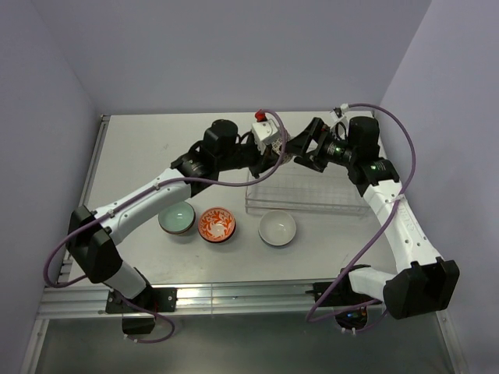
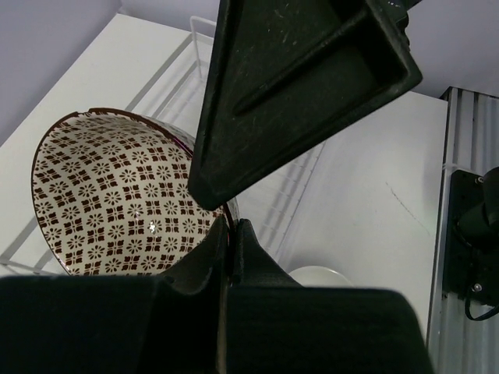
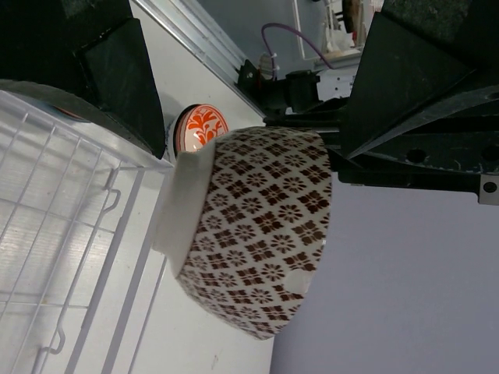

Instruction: Load the bowls into the dish rack

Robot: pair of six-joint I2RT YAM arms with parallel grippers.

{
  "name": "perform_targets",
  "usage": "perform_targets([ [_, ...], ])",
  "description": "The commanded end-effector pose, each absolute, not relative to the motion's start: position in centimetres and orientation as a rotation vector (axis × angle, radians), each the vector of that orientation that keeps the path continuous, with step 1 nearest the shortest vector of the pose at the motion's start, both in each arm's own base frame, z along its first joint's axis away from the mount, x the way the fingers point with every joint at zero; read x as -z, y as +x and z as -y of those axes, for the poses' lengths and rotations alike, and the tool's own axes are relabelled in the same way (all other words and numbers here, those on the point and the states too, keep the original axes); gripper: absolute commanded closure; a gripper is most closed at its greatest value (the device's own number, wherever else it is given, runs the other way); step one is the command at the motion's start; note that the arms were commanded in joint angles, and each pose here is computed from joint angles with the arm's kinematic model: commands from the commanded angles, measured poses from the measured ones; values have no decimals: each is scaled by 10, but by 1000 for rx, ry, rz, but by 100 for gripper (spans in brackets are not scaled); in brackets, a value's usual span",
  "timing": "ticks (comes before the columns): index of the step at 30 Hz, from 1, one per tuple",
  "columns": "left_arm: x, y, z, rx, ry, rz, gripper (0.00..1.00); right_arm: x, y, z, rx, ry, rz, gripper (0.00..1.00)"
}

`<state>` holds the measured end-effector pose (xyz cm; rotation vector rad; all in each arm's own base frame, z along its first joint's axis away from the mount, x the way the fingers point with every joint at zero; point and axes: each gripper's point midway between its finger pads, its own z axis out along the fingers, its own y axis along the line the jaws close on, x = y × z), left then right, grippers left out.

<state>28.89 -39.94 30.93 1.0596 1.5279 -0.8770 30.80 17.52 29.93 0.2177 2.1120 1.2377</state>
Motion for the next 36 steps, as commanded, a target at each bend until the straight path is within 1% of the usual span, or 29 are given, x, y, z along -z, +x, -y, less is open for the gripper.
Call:
perform_targets([
  [1,-377,290,412,905,989,-1329,100,-322,303,-178,-1279,180,-2026,0],
  [9,-376,289,413,918,979,-1331,100,-313,313,-174,-1326,240,-2040,0],
  [16,-376,284,414,946,991,-1325,100,-310,316,-176,-1355,218,-2037,0],
  [22,-375,279,416,995,986,-1340,100,-307,317,-179,-1378,202,-2048,2],
  [25,-373,278,418,1006,990,-1343,100,-306,317,-180,-1381,191,-2042,6],
  [28,-372,278,418,1008,987,-1348,100,-305,317,-180,-1383,190,-2039,20],
  [29,-371,279,418,1006,986,-1352,100,-306,317,-180,-1382,186,-2036,30],
  [31,-370,280,418,1001,984,-1356,100,-307,317,-179,-1370,183,-2028,41],
  [32,-368,281,418,997,981,-1365,100,-309,317,-178,-1366,175,-2021,59],
  [34,-368,283,419,999,963,-1379,100,-312,318,-178,-1363,166,-2013,75],
  [35,-366,284,419,1006,954,-1394,100,-313,318,-178,-1360,165,-2014,88],
  [36,-364,283,419,1011,961,-1401,100,-311,320,-177,-1357,168,-2020,95],
])
